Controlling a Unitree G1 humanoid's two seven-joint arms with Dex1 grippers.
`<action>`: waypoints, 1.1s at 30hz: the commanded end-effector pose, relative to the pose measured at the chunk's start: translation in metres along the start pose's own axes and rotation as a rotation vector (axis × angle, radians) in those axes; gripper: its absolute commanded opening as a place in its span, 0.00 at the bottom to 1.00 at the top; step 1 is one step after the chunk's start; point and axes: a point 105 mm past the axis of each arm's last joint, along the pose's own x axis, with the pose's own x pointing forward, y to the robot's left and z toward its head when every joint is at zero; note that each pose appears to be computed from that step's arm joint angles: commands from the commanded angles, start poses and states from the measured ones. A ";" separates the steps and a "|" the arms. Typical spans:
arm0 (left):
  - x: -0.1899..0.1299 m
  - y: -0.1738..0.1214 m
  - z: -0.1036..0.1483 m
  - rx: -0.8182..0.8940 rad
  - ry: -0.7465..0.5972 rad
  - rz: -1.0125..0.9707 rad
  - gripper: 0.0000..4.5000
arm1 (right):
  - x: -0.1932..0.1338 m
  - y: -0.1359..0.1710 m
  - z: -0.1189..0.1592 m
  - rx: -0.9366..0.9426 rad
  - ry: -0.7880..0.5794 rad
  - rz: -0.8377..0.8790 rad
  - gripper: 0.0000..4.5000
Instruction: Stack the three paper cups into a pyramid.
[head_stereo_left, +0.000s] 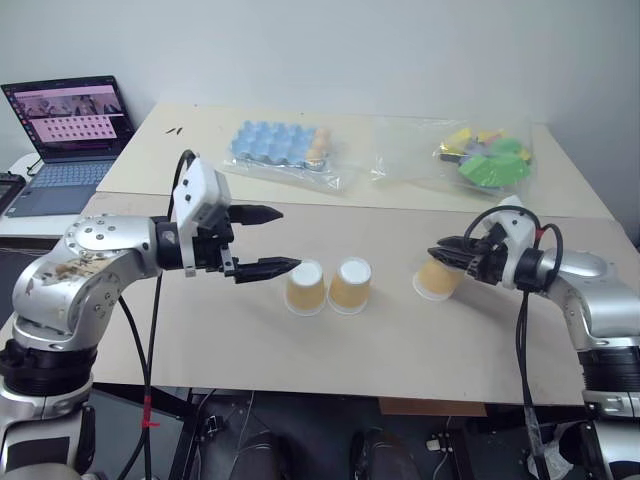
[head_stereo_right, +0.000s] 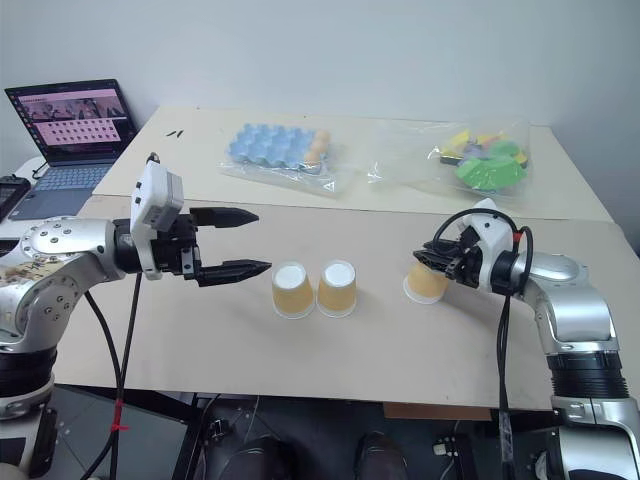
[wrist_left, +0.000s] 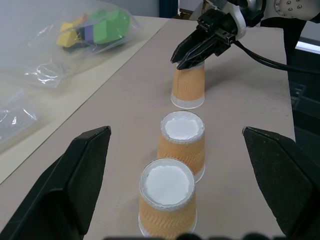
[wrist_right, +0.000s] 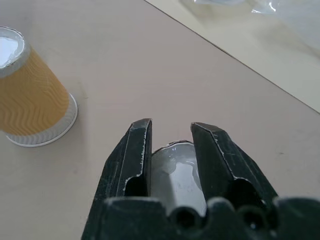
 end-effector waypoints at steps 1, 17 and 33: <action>-0.002 0.002 0.011 0.057 -0.019 0.014 1.00 | -0.002 0.000 0.008 -0.011 -0.032 -0.006 0.37; -0.001 0.002 0.010 0.053 -0.013 0.013 1.00 | -0.007 0.005 0.035 -0.067 -0.125 -0.007 0.99; -0.003 0.004 0.010 0.050 -0.003 0.029 1.00 | -0.046 -0.022 -0.008 0.038 -0.041 -0.117 0.99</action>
